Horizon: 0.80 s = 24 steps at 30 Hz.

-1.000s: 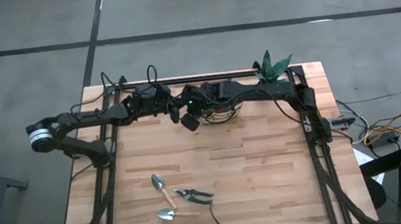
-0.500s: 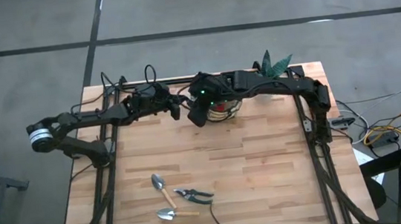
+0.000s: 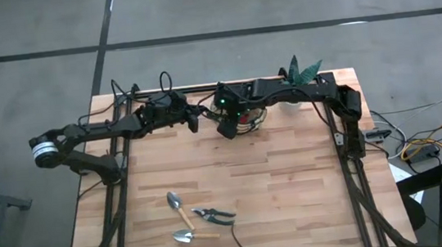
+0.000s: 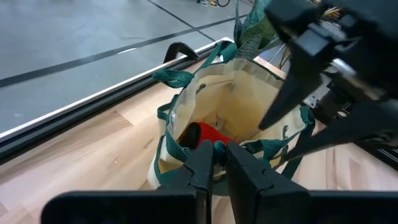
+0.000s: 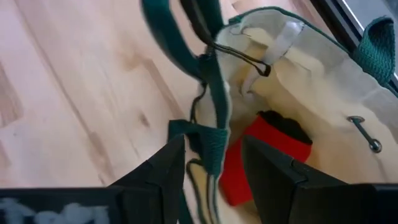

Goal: Pick & Place Garden tools in Gardening bag
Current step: Put the top pruner into the left bag pocket

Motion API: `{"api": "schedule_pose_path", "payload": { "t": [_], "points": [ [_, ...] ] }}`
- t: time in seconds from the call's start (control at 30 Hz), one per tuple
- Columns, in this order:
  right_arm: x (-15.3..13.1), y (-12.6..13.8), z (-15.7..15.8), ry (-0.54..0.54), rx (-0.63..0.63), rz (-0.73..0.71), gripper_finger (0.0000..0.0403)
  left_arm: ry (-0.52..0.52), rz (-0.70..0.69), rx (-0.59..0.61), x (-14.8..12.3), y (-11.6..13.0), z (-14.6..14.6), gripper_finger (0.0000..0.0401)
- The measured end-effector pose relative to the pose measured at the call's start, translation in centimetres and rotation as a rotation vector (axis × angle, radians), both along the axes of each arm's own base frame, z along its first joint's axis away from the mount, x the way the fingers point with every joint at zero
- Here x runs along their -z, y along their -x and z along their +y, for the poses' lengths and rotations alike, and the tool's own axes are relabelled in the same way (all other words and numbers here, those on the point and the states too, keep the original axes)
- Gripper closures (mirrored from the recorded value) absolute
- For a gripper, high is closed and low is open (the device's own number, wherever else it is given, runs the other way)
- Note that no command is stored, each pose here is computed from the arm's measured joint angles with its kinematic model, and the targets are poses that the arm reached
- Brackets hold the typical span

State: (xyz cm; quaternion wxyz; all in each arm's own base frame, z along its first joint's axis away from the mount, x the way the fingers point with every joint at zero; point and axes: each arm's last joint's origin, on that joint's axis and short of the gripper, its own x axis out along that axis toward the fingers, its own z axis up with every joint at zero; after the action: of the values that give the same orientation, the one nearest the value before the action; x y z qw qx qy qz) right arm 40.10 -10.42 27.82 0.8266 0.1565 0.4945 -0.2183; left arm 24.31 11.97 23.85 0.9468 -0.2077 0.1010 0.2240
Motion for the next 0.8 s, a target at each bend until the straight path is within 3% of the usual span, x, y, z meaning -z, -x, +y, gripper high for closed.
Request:
{"api": "schedule_pose_path", "payload": {
  "t": [0.2, 0.47, 0.63, 0.8],
  "points": [
    [1.3, 0.3, -0.9, 0.012, -0.018, 0.026, 0.0252, 0.007, -0.004, -0.001, 0.0, 0.0, 0.0, 0.0371],
    [1.6, 0.1, -1.0, 0.012, -0.062, -0.001, 0.0278, 0.007, -0.008, 0.000, 0.0, 0.0, 0.0, 0.0371],
    [2.4, 0.3, -0.9, -0.013, -0.069, 0.020, 0.0316, 0.007, -0.009, 0.000, -0.1, 0.0, 0.0, 0.0371],
    [2.3, 0.2, -0.8, -0.046, -0.112, -0.008, 0.0385, 0.002, -0.015, 0.000, -0.2, -0.1, 0.0, 0.0371]
  ]
}}
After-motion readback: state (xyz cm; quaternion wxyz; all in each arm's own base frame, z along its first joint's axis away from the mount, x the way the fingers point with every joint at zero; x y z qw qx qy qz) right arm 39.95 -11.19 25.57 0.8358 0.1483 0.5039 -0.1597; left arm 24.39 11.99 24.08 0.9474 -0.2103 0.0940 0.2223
